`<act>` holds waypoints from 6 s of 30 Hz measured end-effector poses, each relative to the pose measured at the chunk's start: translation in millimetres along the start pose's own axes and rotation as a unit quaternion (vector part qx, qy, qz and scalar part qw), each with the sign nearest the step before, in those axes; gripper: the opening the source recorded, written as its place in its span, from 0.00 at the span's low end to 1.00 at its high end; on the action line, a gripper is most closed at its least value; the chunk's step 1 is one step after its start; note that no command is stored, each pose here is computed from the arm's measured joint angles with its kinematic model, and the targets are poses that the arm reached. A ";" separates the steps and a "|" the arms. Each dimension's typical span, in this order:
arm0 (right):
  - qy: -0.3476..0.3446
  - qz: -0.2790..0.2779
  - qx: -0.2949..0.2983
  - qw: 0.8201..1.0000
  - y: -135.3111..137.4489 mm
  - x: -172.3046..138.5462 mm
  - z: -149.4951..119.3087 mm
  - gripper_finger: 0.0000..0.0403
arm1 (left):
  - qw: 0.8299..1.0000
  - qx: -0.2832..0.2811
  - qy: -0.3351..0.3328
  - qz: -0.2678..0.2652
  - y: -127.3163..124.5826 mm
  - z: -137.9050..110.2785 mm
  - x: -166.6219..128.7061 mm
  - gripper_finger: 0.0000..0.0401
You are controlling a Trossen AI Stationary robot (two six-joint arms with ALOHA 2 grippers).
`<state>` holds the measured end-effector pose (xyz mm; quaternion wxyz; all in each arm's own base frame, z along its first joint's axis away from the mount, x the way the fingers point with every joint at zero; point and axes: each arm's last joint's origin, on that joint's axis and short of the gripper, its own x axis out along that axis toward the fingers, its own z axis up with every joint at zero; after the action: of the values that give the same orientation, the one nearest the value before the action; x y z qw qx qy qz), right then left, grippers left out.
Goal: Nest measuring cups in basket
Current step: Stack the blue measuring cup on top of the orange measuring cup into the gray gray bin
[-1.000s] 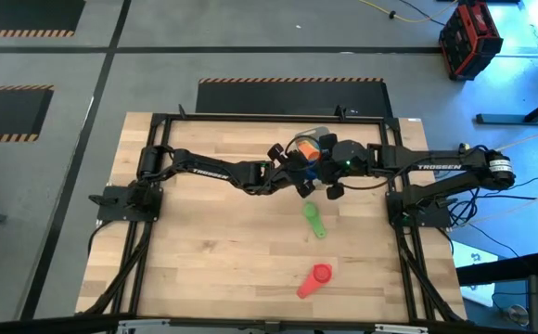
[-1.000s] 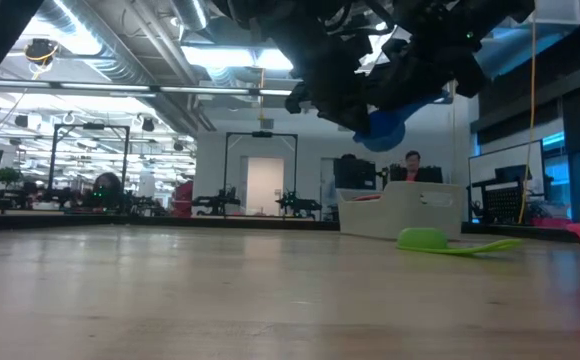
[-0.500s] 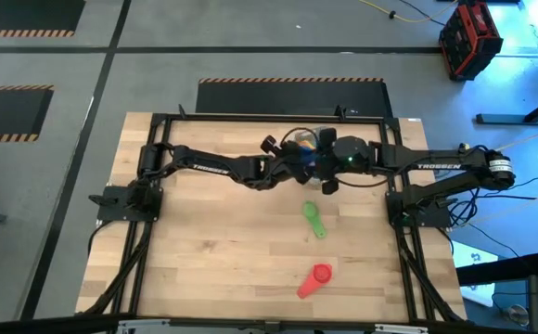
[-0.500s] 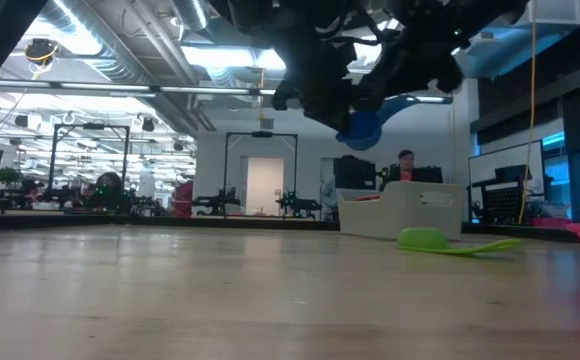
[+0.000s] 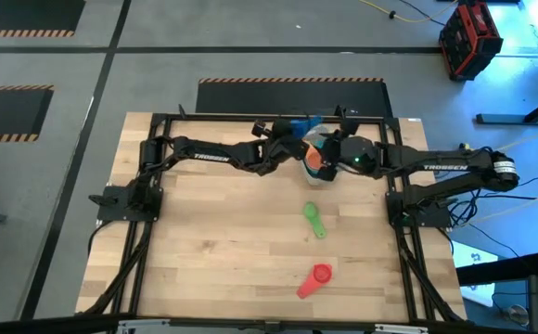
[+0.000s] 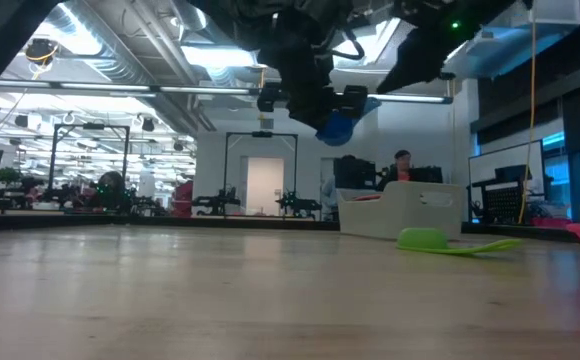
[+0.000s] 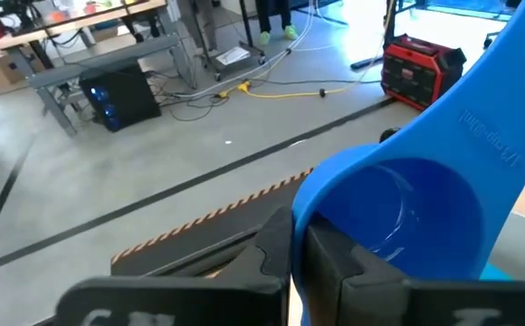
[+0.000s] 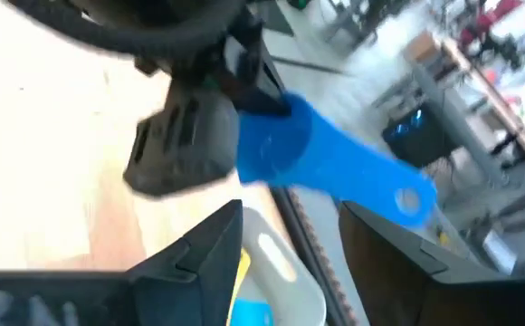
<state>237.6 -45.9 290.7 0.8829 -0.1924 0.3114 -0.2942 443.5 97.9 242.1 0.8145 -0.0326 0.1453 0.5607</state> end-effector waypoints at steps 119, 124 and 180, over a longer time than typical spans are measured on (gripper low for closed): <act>-0.264 0.012 0.273 0.925 -15.4 -37.8 -55.4 0.35 | 0.988 -0.025 -0.070 -0.135 -33.2 16.0 -47.5 0.01; -0.269 0.028 0.270 0.924 -14.7 -38.0 -54.8 0.19 | 0.988 -0.025 -0.070 -0.136 -33.5 15.9 -47.9 0.02; -0.008 0.504 0.315 0.804 -136.5 76.7 -42.0 0.02 | 0.918 0.188 0.063 -0.342 -38.6 -9.5 -93.3 0.20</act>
<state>203.8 -204.3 297.9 0.9213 0.2784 0.2477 0.1114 446.5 -2.7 254.3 0.9370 0.0385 0.2790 0.2067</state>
